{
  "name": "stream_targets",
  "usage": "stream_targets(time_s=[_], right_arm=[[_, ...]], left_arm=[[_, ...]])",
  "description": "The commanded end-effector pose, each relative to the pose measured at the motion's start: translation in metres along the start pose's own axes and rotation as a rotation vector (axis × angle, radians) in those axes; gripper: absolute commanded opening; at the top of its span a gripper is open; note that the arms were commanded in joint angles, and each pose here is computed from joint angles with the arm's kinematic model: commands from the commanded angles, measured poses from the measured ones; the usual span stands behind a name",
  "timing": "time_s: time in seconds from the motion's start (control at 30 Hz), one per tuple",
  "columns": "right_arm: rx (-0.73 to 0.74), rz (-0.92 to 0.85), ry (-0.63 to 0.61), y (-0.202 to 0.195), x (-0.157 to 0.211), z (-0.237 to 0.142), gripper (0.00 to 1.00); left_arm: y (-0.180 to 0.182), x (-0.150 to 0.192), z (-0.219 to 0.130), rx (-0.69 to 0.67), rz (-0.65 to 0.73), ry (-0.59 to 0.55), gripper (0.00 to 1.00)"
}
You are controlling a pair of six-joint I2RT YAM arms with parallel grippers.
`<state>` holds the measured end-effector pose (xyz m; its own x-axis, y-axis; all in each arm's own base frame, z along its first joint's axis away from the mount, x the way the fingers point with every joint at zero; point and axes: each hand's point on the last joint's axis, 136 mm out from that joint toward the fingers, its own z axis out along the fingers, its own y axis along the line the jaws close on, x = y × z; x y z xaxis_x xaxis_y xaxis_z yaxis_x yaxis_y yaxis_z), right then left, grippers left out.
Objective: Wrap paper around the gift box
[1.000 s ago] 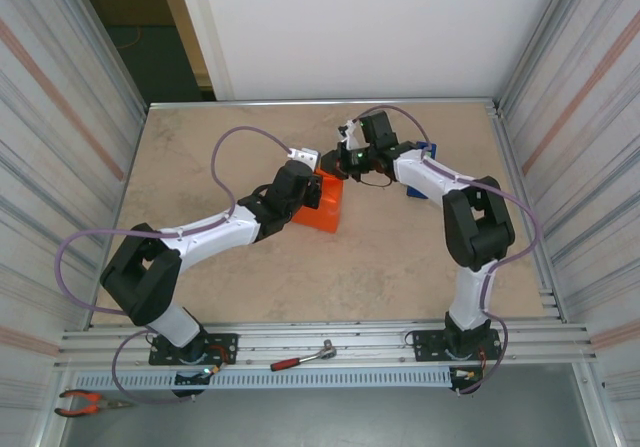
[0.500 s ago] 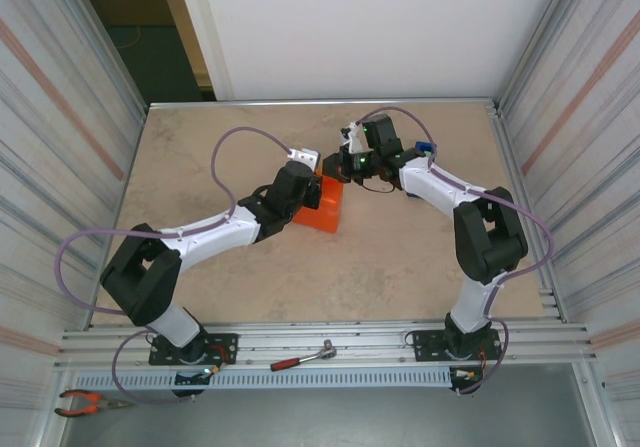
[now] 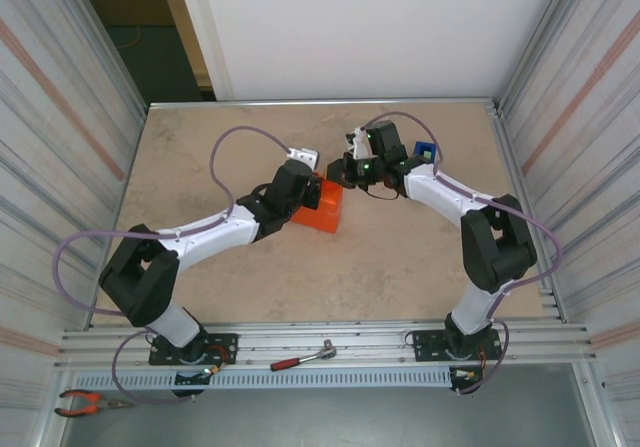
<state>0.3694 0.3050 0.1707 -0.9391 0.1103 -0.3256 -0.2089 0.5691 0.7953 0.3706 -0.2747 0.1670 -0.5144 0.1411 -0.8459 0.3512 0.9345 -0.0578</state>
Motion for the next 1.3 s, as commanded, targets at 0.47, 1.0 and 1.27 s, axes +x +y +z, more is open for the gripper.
stream_targets(time_s=[0.47, 1.0, 1.27], right_arm=[[0.107, 0.089, 0.133, -0.048, 0.061, 0.013, 0.00], [0.126, 0.092, 0.137, -0.054, 0.063, 0.014, 0.00], [0.127, 0.088, 0.137, -0.054, 0.062, 0.013, 0.00]], left_arm=[[0.026, -0.082, -0.055, 0.362, -0.306, 0.131, 0.39], [0.028, -0.063, 0.034, 0.540, -0.155, 0.426, 0.11], [0.012, -0.040, 0.023, 0.591, -0.067, 0.499, 0.11]])
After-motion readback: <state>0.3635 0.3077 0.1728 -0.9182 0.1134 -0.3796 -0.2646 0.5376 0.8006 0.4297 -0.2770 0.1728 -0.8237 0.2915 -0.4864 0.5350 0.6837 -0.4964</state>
